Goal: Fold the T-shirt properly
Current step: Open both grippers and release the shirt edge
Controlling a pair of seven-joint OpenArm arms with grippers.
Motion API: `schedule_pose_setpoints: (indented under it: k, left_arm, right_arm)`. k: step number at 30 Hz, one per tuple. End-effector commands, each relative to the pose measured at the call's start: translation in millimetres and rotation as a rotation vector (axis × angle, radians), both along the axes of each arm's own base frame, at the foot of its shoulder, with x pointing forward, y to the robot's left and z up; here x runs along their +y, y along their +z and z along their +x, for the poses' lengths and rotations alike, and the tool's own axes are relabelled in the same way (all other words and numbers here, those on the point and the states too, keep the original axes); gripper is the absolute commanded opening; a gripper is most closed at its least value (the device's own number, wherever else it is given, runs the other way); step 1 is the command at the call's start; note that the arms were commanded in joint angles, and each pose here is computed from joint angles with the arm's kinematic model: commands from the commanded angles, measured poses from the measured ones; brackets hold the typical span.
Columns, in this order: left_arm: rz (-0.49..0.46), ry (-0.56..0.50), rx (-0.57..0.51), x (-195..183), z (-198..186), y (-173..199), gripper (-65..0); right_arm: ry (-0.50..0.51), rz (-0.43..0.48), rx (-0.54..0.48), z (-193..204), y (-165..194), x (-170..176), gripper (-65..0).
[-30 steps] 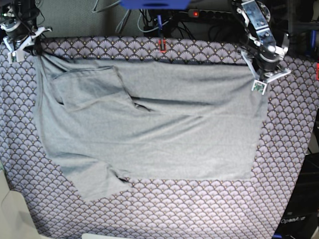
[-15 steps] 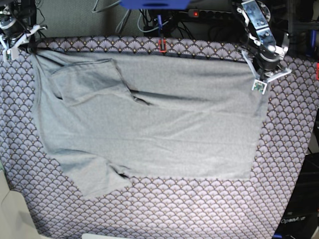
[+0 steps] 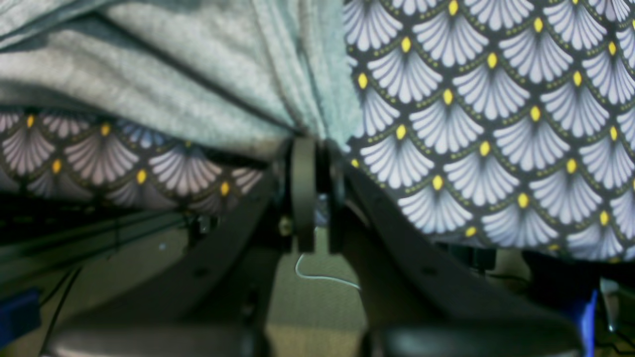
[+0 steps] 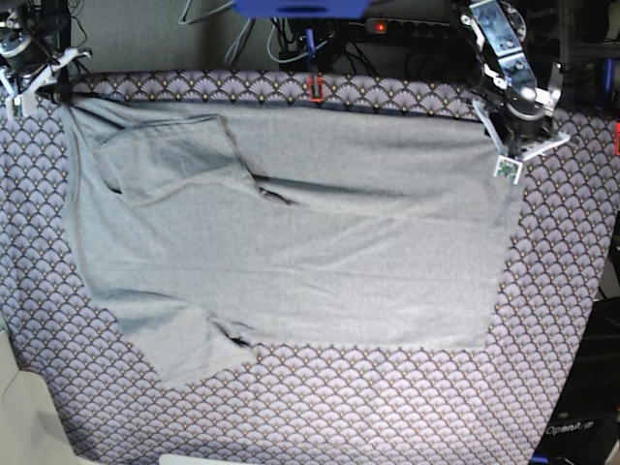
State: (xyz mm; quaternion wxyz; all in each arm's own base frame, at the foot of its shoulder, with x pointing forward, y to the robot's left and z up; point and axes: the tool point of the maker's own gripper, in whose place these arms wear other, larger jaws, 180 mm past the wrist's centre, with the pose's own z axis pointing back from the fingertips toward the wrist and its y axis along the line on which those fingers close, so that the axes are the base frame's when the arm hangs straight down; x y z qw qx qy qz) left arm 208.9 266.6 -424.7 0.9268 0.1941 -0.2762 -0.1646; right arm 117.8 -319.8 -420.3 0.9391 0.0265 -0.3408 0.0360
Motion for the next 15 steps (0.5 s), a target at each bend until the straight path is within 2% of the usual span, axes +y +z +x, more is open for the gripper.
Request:
schedule_pose_setpoints:
  k: [1, 5, 15]
  left_arm:
    - [0.010, -0.005, -0.006, 1.8, 0.6, 4.4, -40.9]
    - [0.008, -0.010, -0.008, 0.2, 1.3, 4.6, -32.0]
    - [0.006, -0.011, -0.008, -0.8, 1.6, 4.4, -31.6]
  right_arm:
    - [0.028, -0.004, -0.023, 5.4, 8.5, -2.4, -61.9]
    - [0.026, -0.008, -0.030, 6.5, 11.1, -5.5, -57.4]
    - [0.027, -0.008, -0.023, 5.6, 10.1, -5.1, -56.5]
